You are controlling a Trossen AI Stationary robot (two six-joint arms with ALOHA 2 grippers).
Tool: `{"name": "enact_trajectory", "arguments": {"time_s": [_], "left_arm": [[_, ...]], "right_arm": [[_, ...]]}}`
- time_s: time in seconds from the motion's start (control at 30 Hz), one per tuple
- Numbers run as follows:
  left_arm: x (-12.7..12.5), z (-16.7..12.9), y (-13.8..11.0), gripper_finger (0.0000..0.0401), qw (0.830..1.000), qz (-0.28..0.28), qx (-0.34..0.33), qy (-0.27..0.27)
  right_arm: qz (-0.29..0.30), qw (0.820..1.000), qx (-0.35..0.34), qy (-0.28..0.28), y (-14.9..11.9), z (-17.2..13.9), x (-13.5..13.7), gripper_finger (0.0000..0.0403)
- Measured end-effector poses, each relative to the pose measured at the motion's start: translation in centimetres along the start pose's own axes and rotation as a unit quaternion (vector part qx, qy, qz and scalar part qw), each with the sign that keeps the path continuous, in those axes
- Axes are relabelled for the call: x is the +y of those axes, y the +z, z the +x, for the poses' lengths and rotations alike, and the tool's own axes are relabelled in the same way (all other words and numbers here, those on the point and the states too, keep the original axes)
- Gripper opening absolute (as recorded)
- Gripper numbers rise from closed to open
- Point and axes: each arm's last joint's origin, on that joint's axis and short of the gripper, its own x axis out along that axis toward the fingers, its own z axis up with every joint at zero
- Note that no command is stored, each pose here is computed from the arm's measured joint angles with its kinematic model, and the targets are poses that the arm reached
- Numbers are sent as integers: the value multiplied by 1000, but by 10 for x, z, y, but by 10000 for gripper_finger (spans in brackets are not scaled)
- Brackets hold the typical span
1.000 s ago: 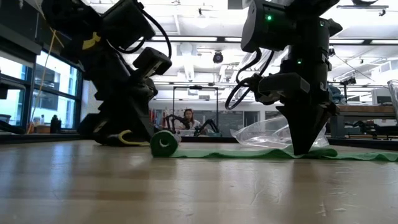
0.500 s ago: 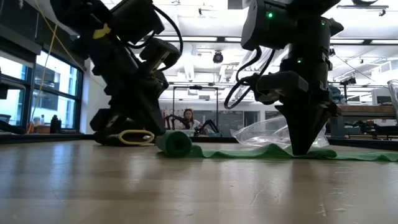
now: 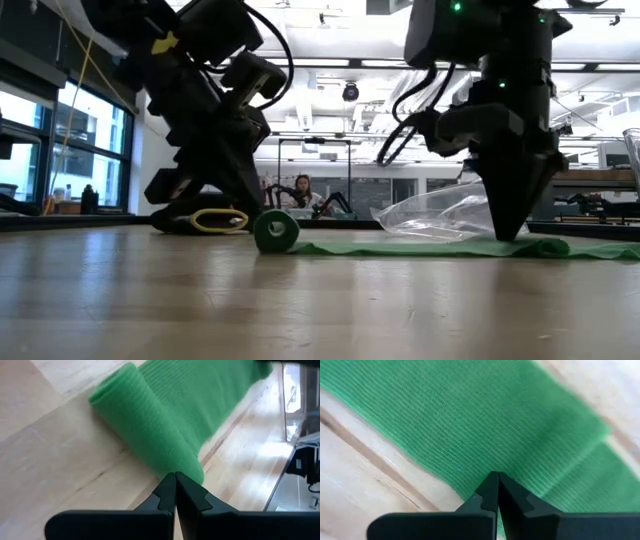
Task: Roll bandage
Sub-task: Roll the green bandage
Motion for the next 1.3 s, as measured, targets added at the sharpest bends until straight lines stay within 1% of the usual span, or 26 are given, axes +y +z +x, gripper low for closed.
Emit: {"name": "enact_trajectory", "arguments": {"time_s": [0.07,0.23,0.3,0.37,0.43,0.53,0.6,0.67,0.77,0.9,1.0,1.13,1.3], "left_arm": [[-1,-1,0,0,1000,1,1,-1],[0,-1,0,0,1000,2,1,-1],[-1,-1,0,0,1000,1,0,-1],[-1,-1,0,0,1000,1,1,-1],[-1,-1,0,0,1000,1,0,-2],[-1,-1,0,0,1000,1,0,-1],[-1,-1,0,0,1000,2,-1,-2],[-1,-1,0,0,1000,1,0,-1],[-1,-1,0,0,1000,1,0,-1],[-1,-2,0,0,1000,1,-1,-2],[0,-2,1,0,1000,-1,-1,-1],[0,-2,1,0,1000,-1,-2,-1],[2,-2,7,0,1000,-9,-9,0]], "right_arm": [[1,1000,4,-10,1,-3,-5,0],[-23,999,3,28,6,-12,-4,0],[-19,999,-7,35,8,-18,-5,0],[-13,998,-35,49,10,-27,-6,0],[-8,994,-73,85,16,-36,-2,0],[-12,978,-127,167,30,-43,10,0],[-8,969,-135,208,41,-37,17,0],[-3,966,-125,225,49,-21,22,0],[8,966,-106,237,56,2,28,0],[19,965,-96,244,60,22,33,0],[22,964,-92,250,60,27,35,0],[28,971,-75,227,58,38,32,0],[32,972,-69,223,58,44,33,0]]}}
